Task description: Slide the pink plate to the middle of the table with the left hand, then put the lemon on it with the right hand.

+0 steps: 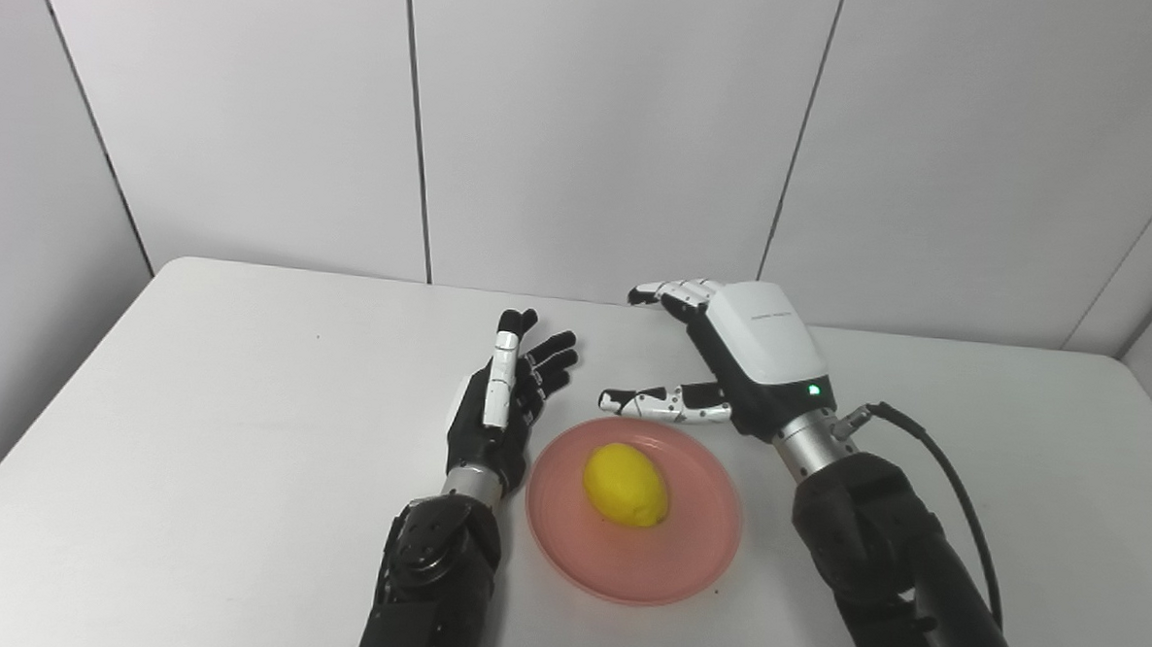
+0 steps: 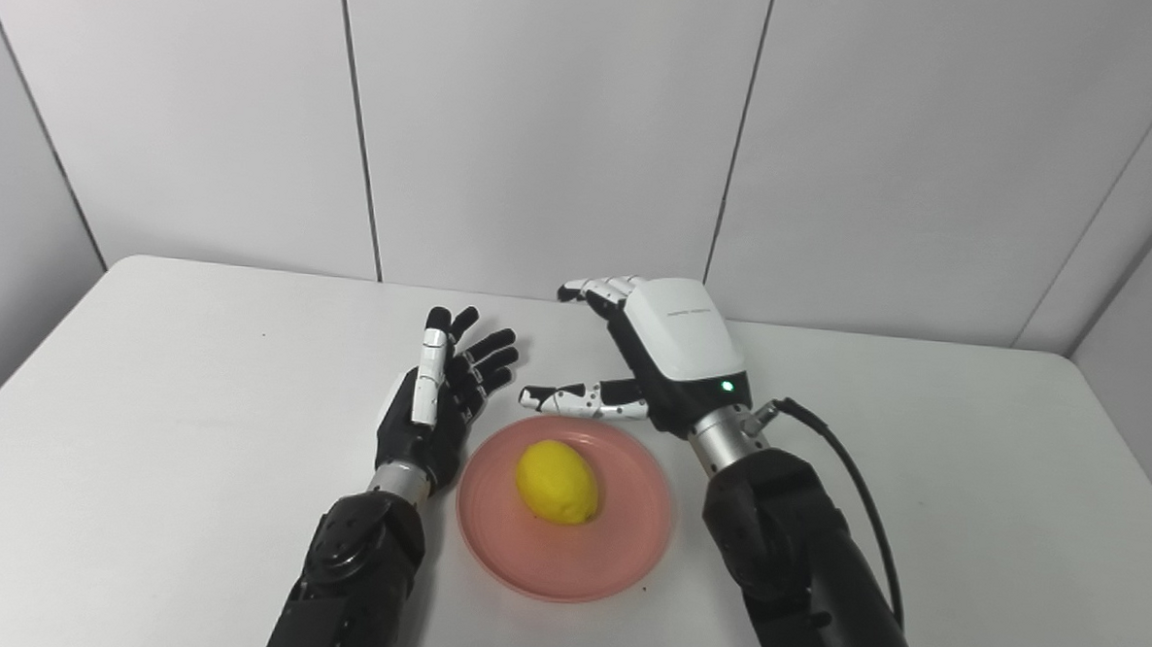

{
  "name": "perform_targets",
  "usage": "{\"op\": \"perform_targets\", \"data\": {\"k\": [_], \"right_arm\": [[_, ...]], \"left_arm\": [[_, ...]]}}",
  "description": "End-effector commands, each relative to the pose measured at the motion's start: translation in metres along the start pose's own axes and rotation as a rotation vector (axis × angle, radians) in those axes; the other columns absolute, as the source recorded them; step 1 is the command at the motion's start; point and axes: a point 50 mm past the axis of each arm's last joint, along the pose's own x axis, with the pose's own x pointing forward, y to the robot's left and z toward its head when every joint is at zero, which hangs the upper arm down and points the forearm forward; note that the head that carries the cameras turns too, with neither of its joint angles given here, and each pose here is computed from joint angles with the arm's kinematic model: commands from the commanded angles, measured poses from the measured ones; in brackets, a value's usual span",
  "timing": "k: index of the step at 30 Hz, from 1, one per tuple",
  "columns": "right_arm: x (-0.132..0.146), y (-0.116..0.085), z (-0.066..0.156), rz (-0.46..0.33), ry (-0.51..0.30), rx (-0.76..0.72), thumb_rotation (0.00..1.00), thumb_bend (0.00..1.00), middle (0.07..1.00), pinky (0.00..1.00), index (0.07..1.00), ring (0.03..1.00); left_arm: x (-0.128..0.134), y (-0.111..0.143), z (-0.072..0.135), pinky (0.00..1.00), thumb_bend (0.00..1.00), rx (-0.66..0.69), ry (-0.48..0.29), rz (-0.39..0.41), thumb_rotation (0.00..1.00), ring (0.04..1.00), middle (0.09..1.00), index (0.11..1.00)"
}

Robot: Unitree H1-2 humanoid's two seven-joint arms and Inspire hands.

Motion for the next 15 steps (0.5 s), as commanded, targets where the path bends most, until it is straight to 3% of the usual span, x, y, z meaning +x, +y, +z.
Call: {"op": "perform_targets", "data": {"k": [1,7,11,15], "right_arm": [[0.005,-0.011,-0.006,-0.068,0.067,0.19,0.88,0.87,0.842,0.78,0.818,0.838],[-0.007,0.004,-0.035,-0.127,0.251,0.682,0.9,0.83,0.942,0.87,0.892,0.936],[-0.015,0.022,-0.056,-0.183,0.359,0.928,0.94,0.78,0.965,0.99,0.949,0.984],[-0.027,0.046,-0.072,-0.278,0.432,1.136,0.97,0.8,0.977,1.0,0.966,0.997]], "left_arm": [[-0.024,0.027,-0.049,0.84,0.79,-0.022,0.172,0.104,0.87,0.786,0.761,0.916],[-0.022,0.028,-0.043,0.83,0.8,0.031,0.104,0.111,0.85,0.786,0.769,0.895],[-0.021,0.03,-0.04,0.84,0.8,0.09,0.052,0.108,0.87,0.82,0.817,0.898],[-0.018,0.034,-0.037,0.89,0.78,0.195,-0.032,0.086,0.89,0.855,0.873,0.894]]}}
